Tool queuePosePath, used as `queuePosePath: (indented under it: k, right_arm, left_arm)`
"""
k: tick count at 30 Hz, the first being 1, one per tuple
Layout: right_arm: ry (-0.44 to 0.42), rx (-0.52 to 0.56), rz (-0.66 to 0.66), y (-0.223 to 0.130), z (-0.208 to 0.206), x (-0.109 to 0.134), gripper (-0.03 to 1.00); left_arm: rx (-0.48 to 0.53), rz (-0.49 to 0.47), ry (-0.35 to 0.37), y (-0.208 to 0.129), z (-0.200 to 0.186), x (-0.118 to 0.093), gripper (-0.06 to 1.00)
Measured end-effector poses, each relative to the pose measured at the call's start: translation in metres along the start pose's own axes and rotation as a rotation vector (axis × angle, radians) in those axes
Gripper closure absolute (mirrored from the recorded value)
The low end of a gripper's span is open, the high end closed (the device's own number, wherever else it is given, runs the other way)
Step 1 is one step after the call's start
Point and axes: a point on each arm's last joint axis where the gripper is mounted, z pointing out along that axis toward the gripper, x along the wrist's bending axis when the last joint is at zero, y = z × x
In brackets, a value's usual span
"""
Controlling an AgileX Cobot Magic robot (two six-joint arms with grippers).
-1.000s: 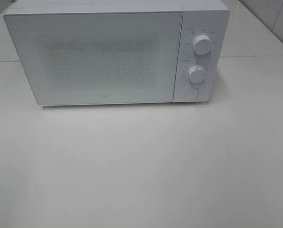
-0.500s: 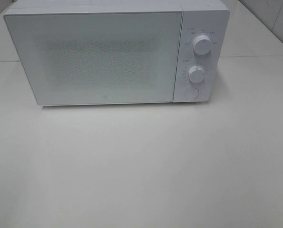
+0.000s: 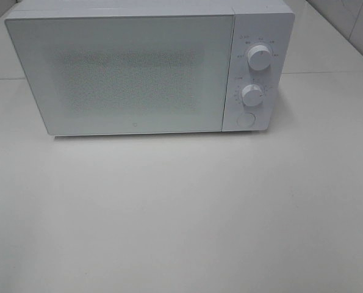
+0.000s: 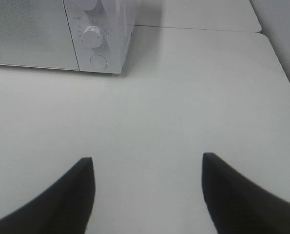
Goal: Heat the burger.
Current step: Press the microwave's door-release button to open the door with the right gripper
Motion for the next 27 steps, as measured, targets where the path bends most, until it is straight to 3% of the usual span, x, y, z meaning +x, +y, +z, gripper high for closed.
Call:
queuePosePath:
  k: [11,21,27]
  right_arm:
    - [0.0,-0.001,0.0,0.002,0.0,0.0,0.38]
    - [0.011,0.005,0.008,0.031,0.022,0.002,0.38]
    - [0.013,-0.066,0.012,0.056,0.045,0.002,0.38]
  left_arm:
    - [0.0,0.001,-0.001,0.0,0.0,0.0,0.94]
    - [0.0,0.001,-0.001,0.0,0.0,0.0,0.94]
    - [0.0,0.001,-0.001,0.0,0.0,0.0,0.94]
